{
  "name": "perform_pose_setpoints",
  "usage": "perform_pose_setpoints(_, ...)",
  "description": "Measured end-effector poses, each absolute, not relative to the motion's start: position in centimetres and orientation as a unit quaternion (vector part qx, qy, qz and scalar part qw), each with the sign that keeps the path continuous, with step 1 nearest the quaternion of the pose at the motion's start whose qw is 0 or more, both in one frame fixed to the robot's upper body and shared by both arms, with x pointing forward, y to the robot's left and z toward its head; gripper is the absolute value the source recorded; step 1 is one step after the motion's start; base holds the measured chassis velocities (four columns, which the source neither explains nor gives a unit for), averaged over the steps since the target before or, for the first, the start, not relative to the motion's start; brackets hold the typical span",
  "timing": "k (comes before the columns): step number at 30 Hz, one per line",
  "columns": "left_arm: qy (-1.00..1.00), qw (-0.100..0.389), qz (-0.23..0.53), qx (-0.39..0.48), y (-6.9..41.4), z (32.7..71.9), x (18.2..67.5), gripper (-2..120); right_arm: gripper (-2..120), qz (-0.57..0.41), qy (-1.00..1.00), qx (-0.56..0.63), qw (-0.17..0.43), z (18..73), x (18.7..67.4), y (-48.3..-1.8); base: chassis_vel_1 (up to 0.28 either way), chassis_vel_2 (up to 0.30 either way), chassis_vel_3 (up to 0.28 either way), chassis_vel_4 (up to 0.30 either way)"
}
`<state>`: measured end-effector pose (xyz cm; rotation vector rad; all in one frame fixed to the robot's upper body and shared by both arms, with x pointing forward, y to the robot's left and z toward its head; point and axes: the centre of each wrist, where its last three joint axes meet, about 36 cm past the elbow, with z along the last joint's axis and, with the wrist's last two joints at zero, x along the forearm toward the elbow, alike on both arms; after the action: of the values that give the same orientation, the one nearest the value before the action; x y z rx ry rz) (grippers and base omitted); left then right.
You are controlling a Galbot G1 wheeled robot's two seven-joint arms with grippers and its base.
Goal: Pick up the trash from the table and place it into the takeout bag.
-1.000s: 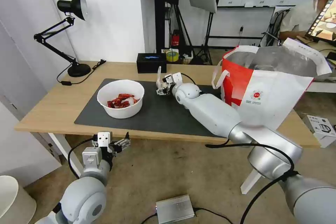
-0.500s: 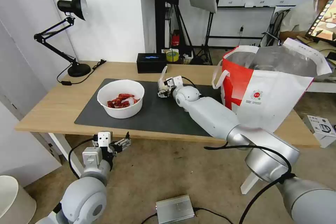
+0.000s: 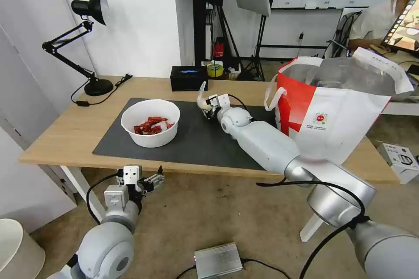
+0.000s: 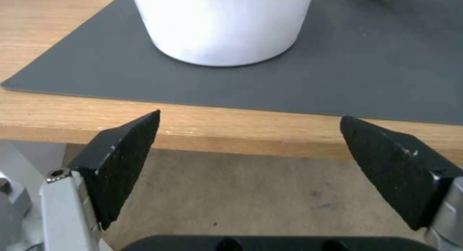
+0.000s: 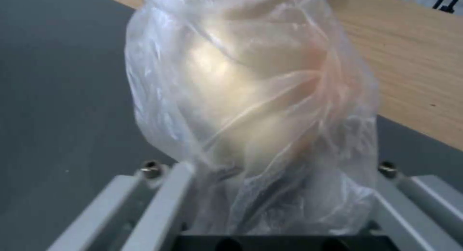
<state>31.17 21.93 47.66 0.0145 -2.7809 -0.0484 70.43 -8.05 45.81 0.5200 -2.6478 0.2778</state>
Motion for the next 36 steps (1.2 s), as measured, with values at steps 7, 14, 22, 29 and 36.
perform_pose_setpoints(7, -0.984, 0.178, -0.018, 0.004, 21.8, 47.6, 31.0, 100, 5, 0.094, -0.959, 0.188, 0.191, 46.5, 69.7, -8.6, 0.0, 0.0, 0.0, 0.0)
perform_pose_setpoints(14, -0.984, 0.177, -0.018, 0.004, 21.8, 47.7, 30.9, 100, 5, 0.084, -0.965, 0.186, 0.164, 48.2, 68.7, -9.7, 0.0, 0.0, 0.0, 0.0)
perform_pose_setpoints(22, -0.985, 0.173, -0.017, 0.004, 21.8, 48.0, 30.7, 100, 5, 0.048, -0.974, 0.187, 0.117, 53.8, 65.8, -12.2, 0.0, 0.0, 0.0, 0.0)
perform_pose_setpoints(29, -0.985, 0.171, -0.016, 0.004, 21.9, 48.4, 30.3, 100, 4, 0.032, -0.979, 0.19, 0.072, 58.9, 62.8, -14.4, 0.0, 0.0, 0.0, 0.0)
perform_pose_setpoints(36, -0.985, 0.172, -0.016, 0.008, 22.0, 48.4, 30.1, 100, 4, 0.029, -0.985, 0.164, 0.047, 63.9, 59.5, -17.5, 0.0, 0.0, 0.0, 0.0)
